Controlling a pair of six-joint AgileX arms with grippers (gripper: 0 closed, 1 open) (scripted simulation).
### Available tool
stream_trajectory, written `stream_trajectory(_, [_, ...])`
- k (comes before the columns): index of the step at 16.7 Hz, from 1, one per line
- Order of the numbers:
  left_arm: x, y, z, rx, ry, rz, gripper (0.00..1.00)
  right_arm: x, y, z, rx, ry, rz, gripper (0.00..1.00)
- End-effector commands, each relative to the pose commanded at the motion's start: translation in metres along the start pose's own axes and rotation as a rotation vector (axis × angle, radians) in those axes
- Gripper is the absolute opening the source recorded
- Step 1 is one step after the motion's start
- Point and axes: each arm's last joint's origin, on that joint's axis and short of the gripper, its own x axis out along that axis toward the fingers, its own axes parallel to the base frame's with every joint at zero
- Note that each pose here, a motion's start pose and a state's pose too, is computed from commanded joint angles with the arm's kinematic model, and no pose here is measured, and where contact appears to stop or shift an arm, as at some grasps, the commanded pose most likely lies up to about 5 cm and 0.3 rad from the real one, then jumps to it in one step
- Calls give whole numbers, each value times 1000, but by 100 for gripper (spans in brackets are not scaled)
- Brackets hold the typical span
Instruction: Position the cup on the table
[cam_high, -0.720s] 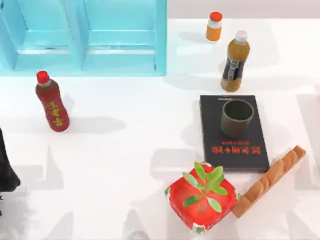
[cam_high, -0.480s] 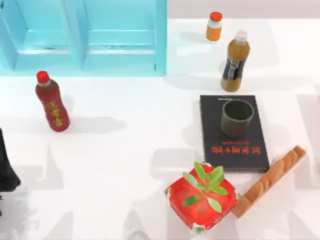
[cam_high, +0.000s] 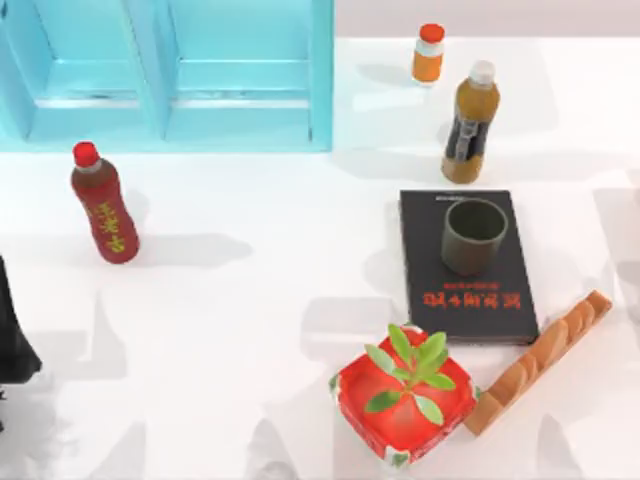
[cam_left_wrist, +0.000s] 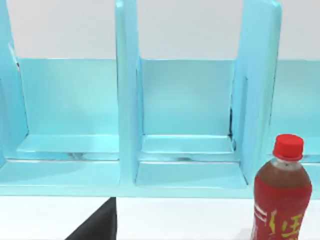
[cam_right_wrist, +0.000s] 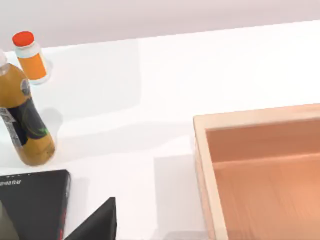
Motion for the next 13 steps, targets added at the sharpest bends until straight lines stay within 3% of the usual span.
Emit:
stream_trajectory(7, [0, 0, 0, 0, 0, 0, 100, 57, 20, 104, 75, 436, -42, 100])
stream_trajectory(13, [0, 0, 0, 0, 0, 0, 100, 147, 63, 136, 74, 799, -52, 100])
